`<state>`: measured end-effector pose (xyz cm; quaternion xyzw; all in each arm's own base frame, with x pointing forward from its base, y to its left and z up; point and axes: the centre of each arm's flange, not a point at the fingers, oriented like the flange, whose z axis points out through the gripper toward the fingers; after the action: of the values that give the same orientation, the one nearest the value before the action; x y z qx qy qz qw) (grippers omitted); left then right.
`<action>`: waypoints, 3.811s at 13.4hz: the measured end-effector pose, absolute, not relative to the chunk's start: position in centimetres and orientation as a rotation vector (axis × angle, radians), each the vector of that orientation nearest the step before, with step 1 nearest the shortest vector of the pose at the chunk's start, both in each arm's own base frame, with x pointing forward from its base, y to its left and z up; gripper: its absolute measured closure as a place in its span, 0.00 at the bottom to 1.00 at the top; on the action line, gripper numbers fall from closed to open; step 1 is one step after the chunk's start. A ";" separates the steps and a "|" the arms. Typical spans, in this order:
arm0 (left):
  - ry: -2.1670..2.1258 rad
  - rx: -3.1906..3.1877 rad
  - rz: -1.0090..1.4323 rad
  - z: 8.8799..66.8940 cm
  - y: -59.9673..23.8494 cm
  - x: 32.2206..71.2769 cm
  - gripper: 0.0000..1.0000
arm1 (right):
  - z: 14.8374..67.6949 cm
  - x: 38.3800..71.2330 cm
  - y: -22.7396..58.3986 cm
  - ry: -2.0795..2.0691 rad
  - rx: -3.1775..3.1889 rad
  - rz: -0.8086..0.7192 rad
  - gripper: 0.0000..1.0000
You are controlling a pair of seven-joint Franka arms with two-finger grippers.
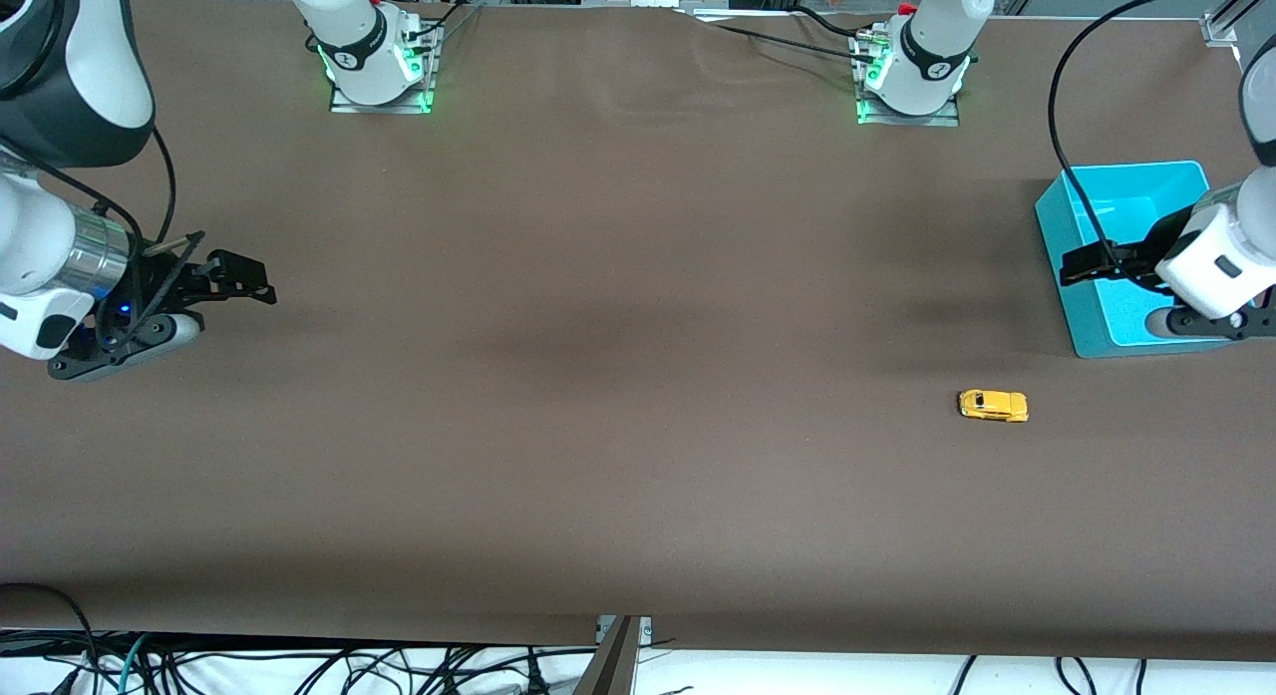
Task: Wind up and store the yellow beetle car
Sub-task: 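Reach the left gripper to the car while the right gripper retracts, then lower the left gripper and grasp the yellow car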
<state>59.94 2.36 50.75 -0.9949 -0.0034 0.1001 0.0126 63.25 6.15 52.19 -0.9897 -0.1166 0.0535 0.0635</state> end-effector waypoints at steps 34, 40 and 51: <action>2.117 -2.367 -0.053 20.2 5.7 61.6 0.00 | 60.6 57.6 -3.5 0.054 -3.163 0.219 0.00; 2.149 -2.337 -0.078 17.9 5.9 61.8 0.00 | 60.2 57.5 -4.1 0.075 -3.161 0.234 0.00; 2.097 -2.373 -0.094 18.3 7.3 62.0 0.48 | 59.9 57.6 -4.1 0.074 -3.160 0.242 0.00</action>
<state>61.99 7.28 18.26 -0.7489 0.6618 -0.0298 -0.0135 57.61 -4.14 59.91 -0.9967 0.0234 0.0764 -0.0144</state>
